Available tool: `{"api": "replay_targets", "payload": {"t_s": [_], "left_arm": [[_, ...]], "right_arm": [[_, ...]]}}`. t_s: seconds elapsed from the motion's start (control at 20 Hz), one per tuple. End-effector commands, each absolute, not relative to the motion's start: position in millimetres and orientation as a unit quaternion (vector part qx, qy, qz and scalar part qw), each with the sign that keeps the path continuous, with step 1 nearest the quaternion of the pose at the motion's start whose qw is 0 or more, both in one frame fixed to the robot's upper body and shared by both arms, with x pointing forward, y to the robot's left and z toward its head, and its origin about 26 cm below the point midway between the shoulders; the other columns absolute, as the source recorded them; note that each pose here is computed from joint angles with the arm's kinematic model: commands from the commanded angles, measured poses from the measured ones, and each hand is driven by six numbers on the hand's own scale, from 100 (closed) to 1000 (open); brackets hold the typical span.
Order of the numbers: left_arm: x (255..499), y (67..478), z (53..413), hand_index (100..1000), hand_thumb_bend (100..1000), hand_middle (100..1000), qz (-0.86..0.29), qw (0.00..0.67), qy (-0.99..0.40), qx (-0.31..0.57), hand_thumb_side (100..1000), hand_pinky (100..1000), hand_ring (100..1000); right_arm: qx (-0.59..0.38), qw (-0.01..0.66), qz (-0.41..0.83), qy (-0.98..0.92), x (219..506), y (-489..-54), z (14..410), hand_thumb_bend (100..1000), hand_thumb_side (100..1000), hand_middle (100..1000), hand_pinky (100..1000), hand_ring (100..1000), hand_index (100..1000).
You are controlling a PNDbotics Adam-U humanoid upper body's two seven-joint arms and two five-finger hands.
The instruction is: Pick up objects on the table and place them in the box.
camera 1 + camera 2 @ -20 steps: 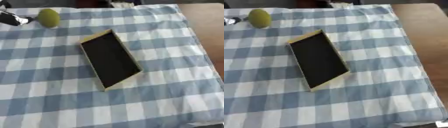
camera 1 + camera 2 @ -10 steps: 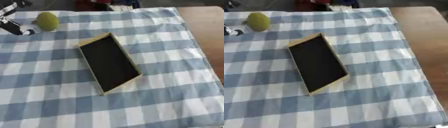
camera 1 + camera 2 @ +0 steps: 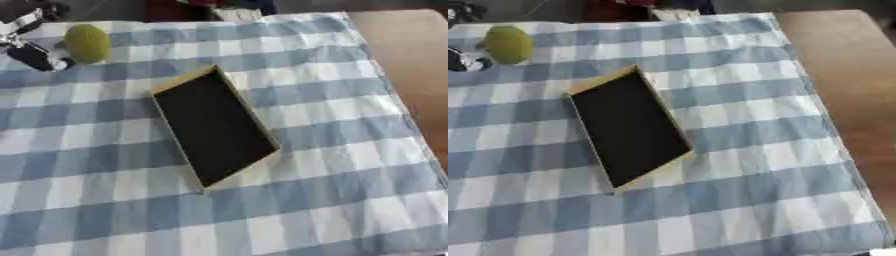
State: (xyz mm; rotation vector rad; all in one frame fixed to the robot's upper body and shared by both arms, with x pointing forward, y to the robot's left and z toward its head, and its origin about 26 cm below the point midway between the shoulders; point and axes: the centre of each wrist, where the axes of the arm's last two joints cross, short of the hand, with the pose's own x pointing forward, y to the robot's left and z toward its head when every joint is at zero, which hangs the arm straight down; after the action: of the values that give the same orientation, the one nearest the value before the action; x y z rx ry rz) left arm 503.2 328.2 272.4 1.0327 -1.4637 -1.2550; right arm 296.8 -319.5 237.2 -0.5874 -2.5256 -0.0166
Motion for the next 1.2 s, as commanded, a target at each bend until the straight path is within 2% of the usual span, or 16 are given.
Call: {"api": "replay_targets", "payload": {"t_s": [0.05, 0.3, 1.2], "left_arm": [[501.4, 332.7, 292.1, 952, 446, 866, -0.481, 0.455, -0.605, 0.442, 100, 883, 878], [501.5, 334.0, 296.8, 941, 433, 864, -0.461, 0.448, -0.607, 0.467, 100, 880, 880], [498.7, 347.8, 314.8, 935, 590, 865, -0.449, 0.441, -0.535, 0.564, 100, 904, 896]], "right_arm": [[-0.217, 0.256, -0.001, -0.942, 294.2, -319.5, 246.3, 100, 623, 620, 794, 650, 677], [-0.215, 0.253, 0.0, -0.943, 294.8, -318.2, 247.9, 100, 626, 620, 795, 650, 677], [-0.212, 0.245, 0.004, -0.946, 296.0, -316.0, 252.9, 100, 637, 619, 798, 652, 676]]}}
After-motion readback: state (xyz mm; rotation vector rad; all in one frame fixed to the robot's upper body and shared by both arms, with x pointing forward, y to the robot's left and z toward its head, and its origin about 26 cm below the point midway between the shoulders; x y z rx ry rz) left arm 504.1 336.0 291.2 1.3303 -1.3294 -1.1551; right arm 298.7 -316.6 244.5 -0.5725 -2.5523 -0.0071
